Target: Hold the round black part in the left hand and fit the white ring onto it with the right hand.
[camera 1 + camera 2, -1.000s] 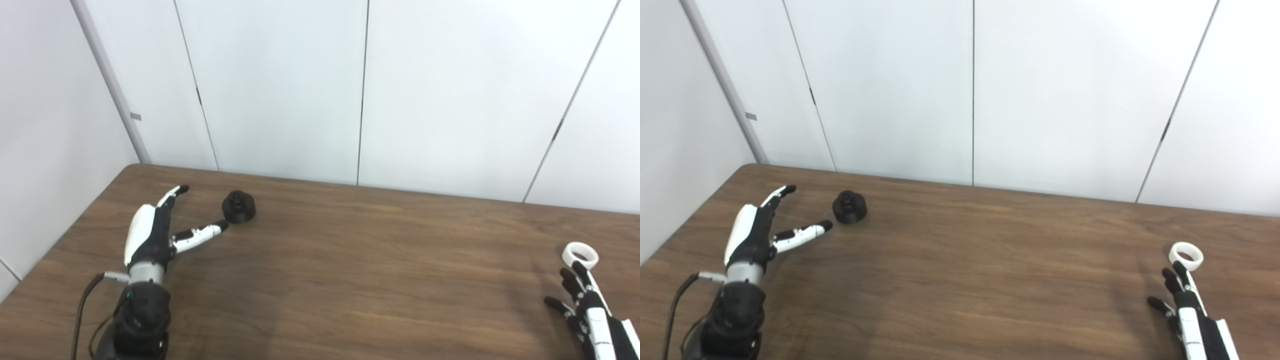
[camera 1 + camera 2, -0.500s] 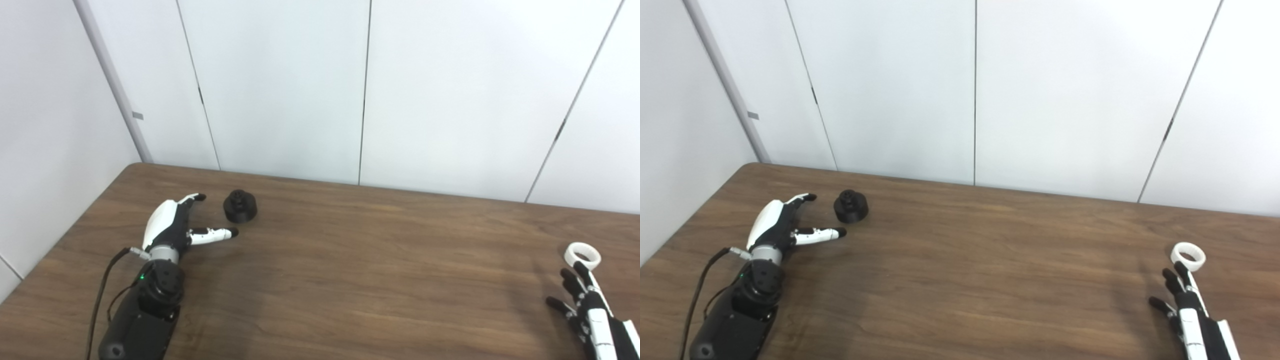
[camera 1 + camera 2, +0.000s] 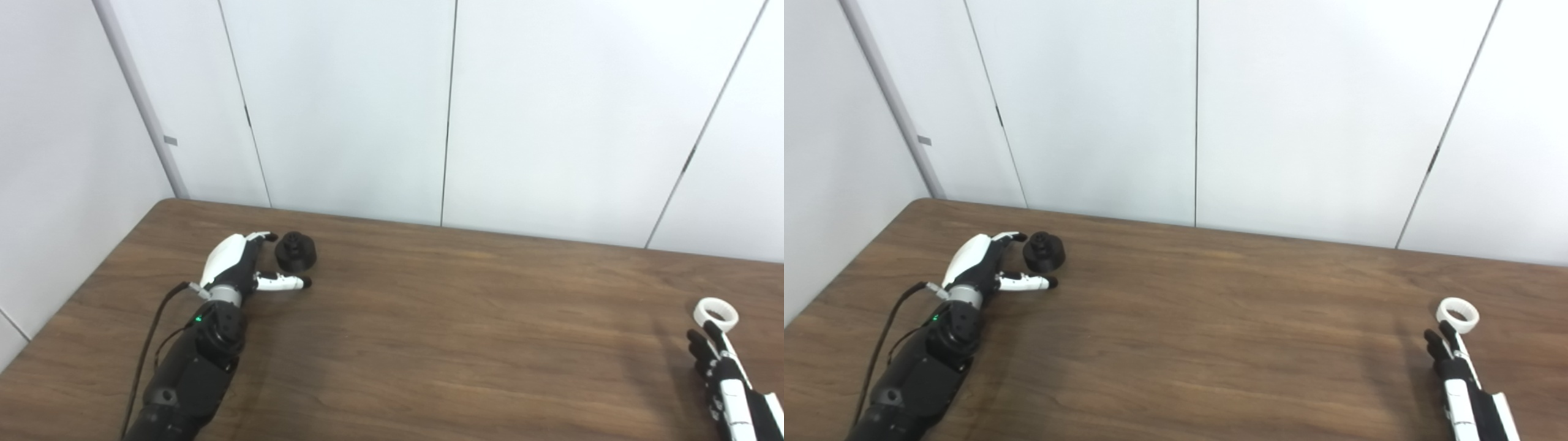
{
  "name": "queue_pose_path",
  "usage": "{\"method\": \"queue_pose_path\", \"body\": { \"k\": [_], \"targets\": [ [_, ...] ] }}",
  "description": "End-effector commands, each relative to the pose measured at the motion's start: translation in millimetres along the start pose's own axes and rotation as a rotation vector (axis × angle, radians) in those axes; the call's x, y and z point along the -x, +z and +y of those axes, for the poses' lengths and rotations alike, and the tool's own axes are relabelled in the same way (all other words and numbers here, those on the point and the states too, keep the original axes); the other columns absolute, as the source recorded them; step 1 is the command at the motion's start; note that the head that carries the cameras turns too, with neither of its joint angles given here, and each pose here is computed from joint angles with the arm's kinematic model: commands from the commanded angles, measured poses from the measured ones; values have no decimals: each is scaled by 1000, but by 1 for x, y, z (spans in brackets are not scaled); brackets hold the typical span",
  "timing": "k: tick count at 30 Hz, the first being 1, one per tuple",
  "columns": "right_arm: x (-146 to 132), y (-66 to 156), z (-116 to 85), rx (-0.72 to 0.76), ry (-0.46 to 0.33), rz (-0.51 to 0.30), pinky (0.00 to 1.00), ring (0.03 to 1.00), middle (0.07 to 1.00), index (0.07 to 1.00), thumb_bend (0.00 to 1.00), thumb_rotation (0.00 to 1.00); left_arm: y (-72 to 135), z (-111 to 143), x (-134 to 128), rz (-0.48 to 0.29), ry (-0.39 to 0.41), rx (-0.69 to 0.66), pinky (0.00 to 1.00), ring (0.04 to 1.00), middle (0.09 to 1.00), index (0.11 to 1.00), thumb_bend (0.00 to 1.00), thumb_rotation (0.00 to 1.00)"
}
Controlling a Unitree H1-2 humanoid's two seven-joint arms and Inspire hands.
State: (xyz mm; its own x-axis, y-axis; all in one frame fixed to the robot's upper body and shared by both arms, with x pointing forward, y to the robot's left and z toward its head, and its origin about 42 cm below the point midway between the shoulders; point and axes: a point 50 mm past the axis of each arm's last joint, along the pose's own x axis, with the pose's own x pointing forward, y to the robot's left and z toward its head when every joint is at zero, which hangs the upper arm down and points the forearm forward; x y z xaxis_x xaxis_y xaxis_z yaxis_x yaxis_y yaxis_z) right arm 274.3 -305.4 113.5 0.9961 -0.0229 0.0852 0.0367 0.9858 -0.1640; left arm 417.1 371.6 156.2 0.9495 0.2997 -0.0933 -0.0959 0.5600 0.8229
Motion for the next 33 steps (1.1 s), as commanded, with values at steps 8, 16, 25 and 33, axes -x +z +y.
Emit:
{"method": "queue_pose_path", "body": {
  "k": [8, 16, 25, 33],
  "targets": [
    [15, -21, 9, -23, -5, 77, 1000, 949, 925, 969, 470, 1000, 20, 30, -21, -48, 85, -38, 1000, 1000, 974, 841, 1000, 344],
    [17, -19, 8, -17, -2, 76, 1000, 949, 923, 964, 478, 1000, 21, 28, -25, -42, 101, -27, 1000, 1000, 950, 809, 989, 320],
    [20, -20, 8, -20, -3, 87, 1000, 946, 920, 958, 489, 1000, 20, 26, -25, -35, 116, -17, 1000, 987, 930, 780, 962, 294],
    [21, -20, 9, -11, -8, 93, 1000, 932, 913, 953, 504, 1000, 20, 24, -25, -43, 113, -6, 1000, 987, 925, 777, 957, 285]
  ]
}}
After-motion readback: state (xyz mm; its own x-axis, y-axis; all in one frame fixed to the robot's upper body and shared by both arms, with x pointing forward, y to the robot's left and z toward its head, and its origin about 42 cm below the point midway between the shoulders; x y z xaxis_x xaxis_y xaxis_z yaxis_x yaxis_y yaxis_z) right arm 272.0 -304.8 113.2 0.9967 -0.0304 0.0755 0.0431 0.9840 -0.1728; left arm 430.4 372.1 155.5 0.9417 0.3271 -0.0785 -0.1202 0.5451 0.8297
